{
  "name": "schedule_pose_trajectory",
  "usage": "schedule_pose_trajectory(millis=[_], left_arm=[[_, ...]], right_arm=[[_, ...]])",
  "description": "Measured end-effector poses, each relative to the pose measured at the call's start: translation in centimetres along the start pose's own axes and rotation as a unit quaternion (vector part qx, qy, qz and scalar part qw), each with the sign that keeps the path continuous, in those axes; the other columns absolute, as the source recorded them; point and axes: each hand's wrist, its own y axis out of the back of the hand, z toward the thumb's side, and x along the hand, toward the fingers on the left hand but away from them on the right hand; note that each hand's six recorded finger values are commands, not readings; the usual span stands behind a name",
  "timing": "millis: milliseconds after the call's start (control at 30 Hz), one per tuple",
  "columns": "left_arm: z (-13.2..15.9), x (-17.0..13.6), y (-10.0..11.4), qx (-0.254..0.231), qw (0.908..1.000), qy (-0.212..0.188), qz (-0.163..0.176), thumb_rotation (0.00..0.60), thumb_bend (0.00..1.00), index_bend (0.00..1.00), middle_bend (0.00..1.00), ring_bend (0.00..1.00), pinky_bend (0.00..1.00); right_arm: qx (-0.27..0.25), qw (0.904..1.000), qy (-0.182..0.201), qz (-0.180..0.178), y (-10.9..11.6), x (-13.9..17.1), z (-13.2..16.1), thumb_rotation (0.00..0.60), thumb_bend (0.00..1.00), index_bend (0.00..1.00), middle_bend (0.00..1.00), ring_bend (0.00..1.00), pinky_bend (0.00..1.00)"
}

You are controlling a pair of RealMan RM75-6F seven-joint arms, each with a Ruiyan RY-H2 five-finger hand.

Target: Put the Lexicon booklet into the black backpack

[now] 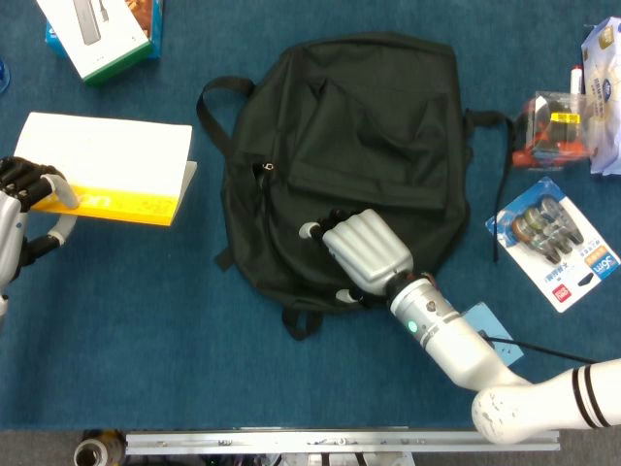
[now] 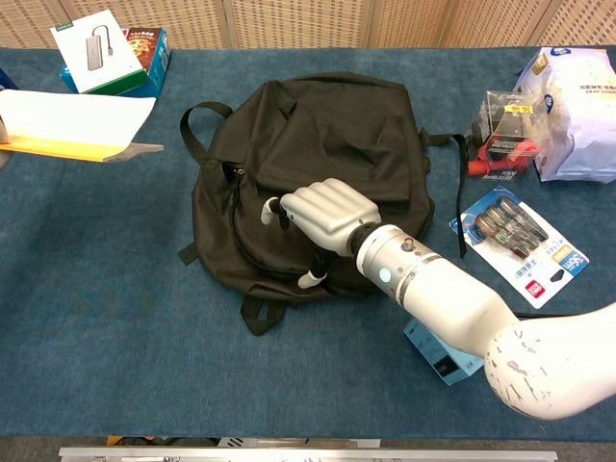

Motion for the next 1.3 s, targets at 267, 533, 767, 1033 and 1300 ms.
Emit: schedule_pose_trajectory(millis=[267,533,767,1033,1300], left_arm=[[-0.1,0.1,0.0,-0.001,1.0,0.0,0.0,0.6,0.32,0.65,0.62,0.49,0.41],[0.0,0.4,0.0,0.0,1.0,-0.001,0.001,0.6,0.32,0.65,0.62,0.49,0.41],[-0.2,0.3,-0.1,0.001,1.0,-0.001,-0.004,0.6,0.32,0.65,0.62,0.49,0.41],[-0.3,0.5,0.2,-0.001,1.0,-0.004,-0.004,0.6,0.32,0.65,0.62,0.49,0.41],[-0.4,1.0,0.7,-0.02,0.9997,-0.012,-0.012,0.6,0.32,0.65,0.62,0.49,0.42]], right_arm=[[-0.003,0.9995,-0.031,-0.01,1.2,-1.2,-1.8,0.6,0.34,0.26,0.35,0.25,0.44],[0.001,0.9991,-0.036,-0.021,2.3,-1.9,-2.5,0.6,0.66,0.42,0.43,0.37,0.59],[-0.009,0.999,-0.037,-0.022,2.5,-2.1,-2.8,0.6,0.89,0.63,0.57,0.54,0.74],[-0.023,0.9975,-0.048,-0.047,4.5,-2.6,-3.5,0.6,1.0,0.69,0.62,0.59,0.78],[-0.048,0.9922,-0.059,-0.099,8.1,-3.5,-4.3,0.6,1.0,0.69,0.62,0.59,0.79]])
